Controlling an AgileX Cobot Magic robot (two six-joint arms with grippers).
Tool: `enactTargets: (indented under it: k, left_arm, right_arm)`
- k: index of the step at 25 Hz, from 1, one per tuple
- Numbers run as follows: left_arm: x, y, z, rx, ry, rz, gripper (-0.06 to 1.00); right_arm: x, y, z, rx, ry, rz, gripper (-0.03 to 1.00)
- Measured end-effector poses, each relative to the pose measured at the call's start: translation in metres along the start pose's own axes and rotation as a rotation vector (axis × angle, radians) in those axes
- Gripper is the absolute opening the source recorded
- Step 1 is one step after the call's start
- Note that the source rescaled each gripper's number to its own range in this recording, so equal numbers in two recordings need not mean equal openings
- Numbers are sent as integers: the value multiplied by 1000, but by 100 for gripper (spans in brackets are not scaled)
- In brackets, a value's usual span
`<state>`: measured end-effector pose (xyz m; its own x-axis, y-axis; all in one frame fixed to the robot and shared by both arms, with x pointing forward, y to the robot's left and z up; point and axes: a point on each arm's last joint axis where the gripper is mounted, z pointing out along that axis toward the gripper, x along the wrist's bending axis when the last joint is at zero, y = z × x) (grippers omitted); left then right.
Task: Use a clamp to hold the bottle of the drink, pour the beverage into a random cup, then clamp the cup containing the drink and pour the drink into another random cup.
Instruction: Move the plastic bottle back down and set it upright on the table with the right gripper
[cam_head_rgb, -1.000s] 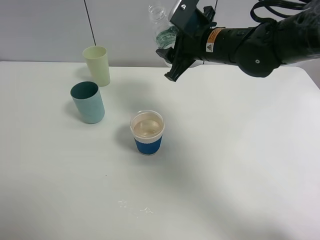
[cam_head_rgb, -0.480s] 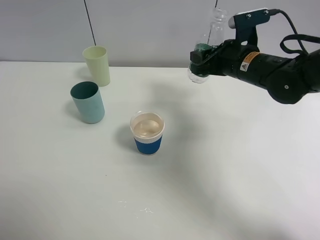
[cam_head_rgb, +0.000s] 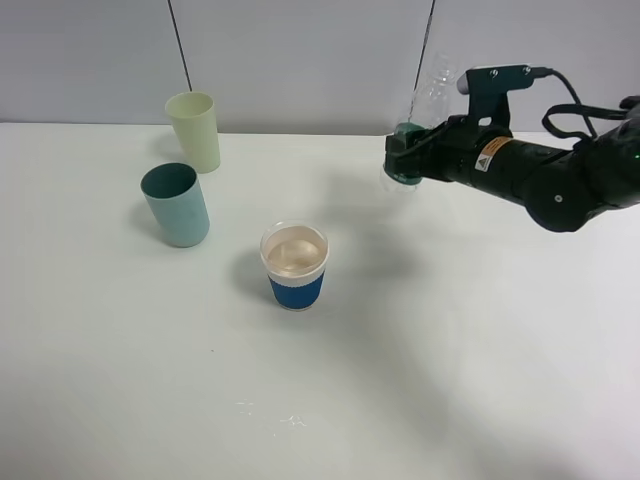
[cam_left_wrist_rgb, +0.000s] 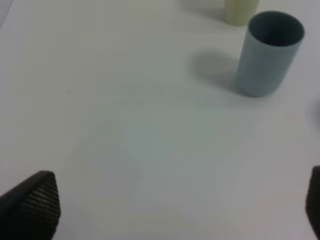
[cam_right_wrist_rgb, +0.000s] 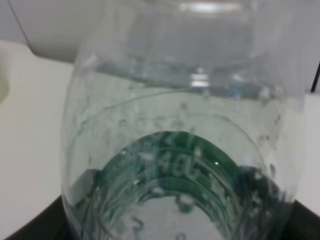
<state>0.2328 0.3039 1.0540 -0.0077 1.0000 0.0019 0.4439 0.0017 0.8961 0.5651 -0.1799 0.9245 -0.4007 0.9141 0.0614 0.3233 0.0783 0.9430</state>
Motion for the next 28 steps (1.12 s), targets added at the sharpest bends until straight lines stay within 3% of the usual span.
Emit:
enactTargets:
  k: [12,25,26,28]
  left_arm:
    - [0,0,0,0,0,0,100]
    - [0,0,0,0,0,0,100]
    - [0,0,0,0,0,0,100]
    - [0,0,0,0,0,0,100]
  right_arm:
    - [-2,-48,22,10,22,-52,1]
    - [-2,-53,23,17,22,-106,2]
    - [-2,-53,23,17,22,-111,9]
    - [-3,-57,23,55,17,-109,47]
